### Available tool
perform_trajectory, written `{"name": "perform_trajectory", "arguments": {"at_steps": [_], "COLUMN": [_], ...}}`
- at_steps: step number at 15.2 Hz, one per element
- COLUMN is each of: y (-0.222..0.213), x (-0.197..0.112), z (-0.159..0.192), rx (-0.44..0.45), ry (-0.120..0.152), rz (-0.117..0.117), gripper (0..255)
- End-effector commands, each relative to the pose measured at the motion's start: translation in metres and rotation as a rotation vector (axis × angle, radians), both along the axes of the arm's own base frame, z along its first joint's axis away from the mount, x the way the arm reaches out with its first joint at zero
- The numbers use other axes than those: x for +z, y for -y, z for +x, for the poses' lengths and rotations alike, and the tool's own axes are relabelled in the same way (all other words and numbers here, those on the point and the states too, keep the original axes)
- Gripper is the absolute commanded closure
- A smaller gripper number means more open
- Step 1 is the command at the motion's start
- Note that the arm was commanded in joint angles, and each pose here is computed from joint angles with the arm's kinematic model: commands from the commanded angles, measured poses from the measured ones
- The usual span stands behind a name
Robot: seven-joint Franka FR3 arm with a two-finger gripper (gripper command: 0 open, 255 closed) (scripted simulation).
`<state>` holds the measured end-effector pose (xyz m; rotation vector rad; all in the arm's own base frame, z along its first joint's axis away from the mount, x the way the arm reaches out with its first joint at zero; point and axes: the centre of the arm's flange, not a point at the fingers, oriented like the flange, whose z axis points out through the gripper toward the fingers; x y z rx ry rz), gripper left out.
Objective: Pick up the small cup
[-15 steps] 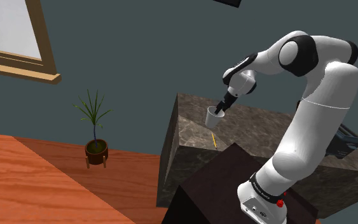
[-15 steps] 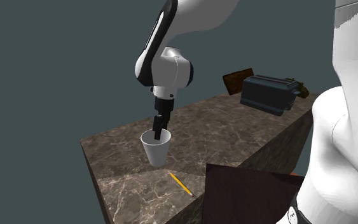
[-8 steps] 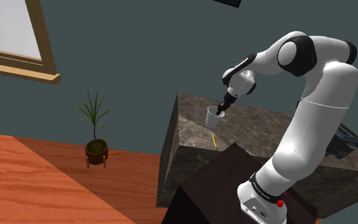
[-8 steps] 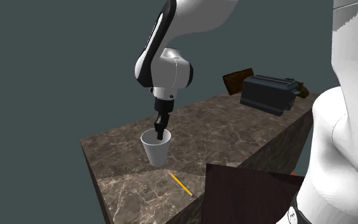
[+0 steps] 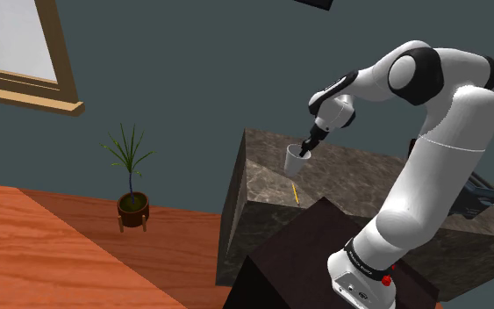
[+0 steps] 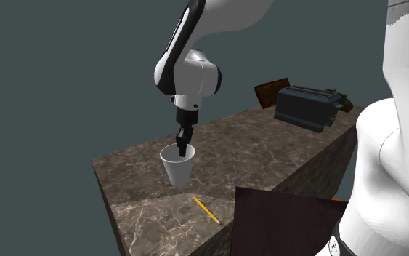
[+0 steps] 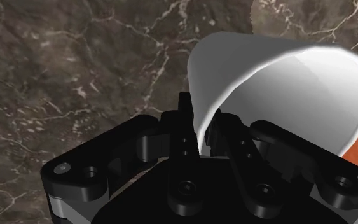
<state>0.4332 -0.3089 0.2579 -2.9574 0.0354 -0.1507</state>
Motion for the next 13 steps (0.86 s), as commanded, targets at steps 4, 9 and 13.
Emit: {"name": "perform_trajectory", "arguments": {"at_steps": [4,9,13], "y": [0.0,0.0,0.0], "x": [0.027,0.053,0.065], "z": [-0.001,-0.001,-0.001], "rx": [0.0,0.0,0.0], "ry": [0.0,0.0,0.0], "rz": [0.0,0.0,0.0], "gripper": [255,255,255]}}
